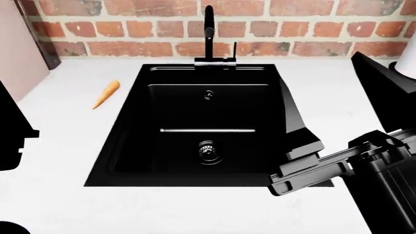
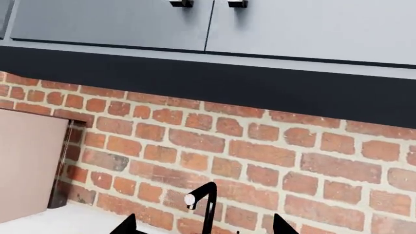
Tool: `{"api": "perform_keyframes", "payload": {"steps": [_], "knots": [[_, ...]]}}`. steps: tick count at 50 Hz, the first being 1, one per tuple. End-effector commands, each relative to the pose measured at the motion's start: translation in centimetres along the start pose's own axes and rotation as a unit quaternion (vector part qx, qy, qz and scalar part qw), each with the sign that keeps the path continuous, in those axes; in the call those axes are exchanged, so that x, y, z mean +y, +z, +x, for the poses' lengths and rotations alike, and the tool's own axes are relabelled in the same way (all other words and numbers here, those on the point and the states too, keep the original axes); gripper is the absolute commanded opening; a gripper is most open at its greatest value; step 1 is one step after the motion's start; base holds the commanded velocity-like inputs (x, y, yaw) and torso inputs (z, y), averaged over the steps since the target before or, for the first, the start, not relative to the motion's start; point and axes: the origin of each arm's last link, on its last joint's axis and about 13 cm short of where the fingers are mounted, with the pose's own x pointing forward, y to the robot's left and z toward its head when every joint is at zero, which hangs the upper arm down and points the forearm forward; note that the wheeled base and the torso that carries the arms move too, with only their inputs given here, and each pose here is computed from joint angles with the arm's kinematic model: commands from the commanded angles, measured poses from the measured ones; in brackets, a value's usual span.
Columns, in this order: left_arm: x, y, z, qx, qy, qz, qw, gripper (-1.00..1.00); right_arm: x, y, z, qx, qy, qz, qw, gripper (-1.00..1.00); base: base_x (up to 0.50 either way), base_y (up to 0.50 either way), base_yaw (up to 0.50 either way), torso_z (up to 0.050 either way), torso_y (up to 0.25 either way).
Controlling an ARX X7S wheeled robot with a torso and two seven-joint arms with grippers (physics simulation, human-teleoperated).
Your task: Place the two vegetables and bowl onto the tray for setting up a vegetable dip station.
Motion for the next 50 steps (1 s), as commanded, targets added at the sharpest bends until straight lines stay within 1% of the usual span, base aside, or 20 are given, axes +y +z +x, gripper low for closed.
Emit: {"api": "perform_keyframes", "payload": {"steps": [1, 29, 44, 50], "knots": [[-0.08, 0.02, 0.03, -0.001, -0.002, 0.001, 1.0, 1.0, 0.01, -0.03, 0.02, 0.002, 0.002, 0.0, 1.0, 1.0, 0.0, 0.5, 0.0, 0.0, 0.0], [-0.13, 0.06, -0.01, -0.002, -0.002, 0.002, 1.0, 1.0, 0.11, -0.2, 0.08, 0.008, 0.014, 0.004, 1.0, 1.0, 0.0, 0.5, 0.0, 0.0, 0.0], [-0.2, 0.08, -0.02, -0.003, -0.002, 0.004, 1.0, 1.0, 0.04, -0.28, 0.11, 0.006, 0.016, 0.015, 1.0, 1.0, 0.0, 0.0, 0.0, 0.0, 0.0], [-0.21, 0.1, -0.01, -0.004, -0.002, 0.004, 1.0, 1.0, 0.0, -0.1, 0.04, 0.001, 0.015, 0.009, 1.0, 1.0, 0.0, 0.0, 0.0, 0.0, 0.0]]}}
